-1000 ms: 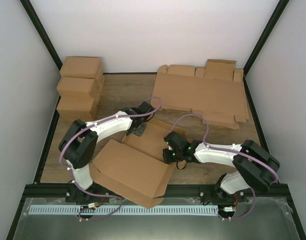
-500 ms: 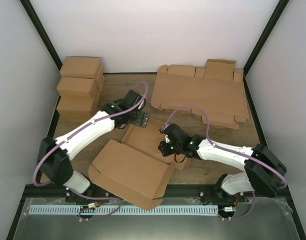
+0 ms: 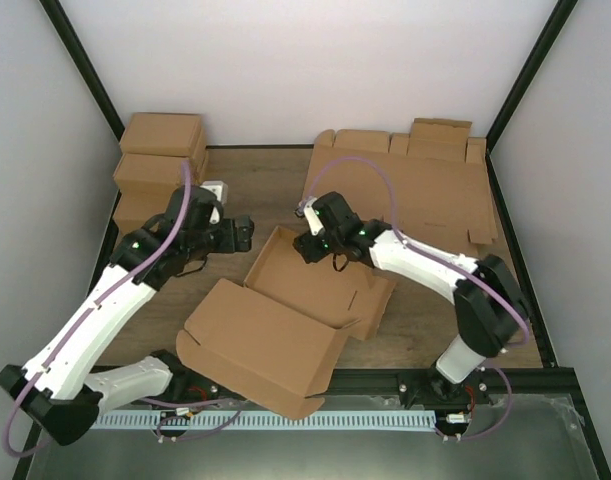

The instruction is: Fold the paper box

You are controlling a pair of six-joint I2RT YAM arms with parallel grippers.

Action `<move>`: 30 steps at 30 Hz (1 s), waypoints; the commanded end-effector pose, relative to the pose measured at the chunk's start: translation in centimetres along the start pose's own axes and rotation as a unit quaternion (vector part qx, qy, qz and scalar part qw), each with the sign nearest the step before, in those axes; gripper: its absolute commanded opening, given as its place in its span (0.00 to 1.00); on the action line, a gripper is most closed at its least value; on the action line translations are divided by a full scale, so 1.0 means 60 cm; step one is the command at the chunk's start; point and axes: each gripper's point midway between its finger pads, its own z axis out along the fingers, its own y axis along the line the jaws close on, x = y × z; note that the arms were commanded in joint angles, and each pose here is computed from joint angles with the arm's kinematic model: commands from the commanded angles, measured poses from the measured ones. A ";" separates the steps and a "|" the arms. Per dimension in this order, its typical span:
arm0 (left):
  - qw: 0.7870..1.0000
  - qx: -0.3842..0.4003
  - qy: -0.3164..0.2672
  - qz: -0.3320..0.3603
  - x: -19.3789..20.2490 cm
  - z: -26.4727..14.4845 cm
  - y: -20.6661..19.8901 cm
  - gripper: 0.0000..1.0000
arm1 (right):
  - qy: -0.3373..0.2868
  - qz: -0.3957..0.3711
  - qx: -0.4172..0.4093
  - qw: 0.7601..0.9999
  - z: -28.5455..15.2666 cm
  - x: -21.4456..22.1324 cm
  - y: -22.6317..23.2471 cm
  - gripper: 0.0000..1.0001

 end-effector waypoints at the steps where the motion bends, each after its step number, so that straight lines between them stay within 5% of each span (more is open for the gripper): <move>1: 1.000 -0.007 0.013 -0.017 0.024 -0.025 0.020 1.00 | 0.051 -0.058 0.040 0.996 0.037 0.010 -0.045 0.71; 7: 1.000 -0.007 0.014 -0.004 0.033 -0.037 0.026 1.00 | 0.088 -0.102 0.047 0.990 0.090 0.009 -0.077 0.75; 12: 1.000 0.002 0.007 -0.001 0.030 -0.042 0.023 1.00 | 0.113 -0.115 0.046 0.986 0.128 0.019 -0.084 0.69; 22: 1.000 0.006 -0.020 -0.013 0.011 -0.075 0.025 0.98 | 0.099 -0.128 0.029 0.986 0.125 0.012 -0.074 0.27; 26: 0.999 0.027 -0.035 -0.019 -0.006 -0.103 0.013 0.96 | 0.067 -0.133 0.033 0.988 0.099 -0.008 -0.070 0.03; 30: 0.995 0.056 -0.080 -0.032 -0.039 -0.151 0.002 0.96 | 0.015 -0.115 0.056 0.992 0.055 -0.044 -0.074 0.01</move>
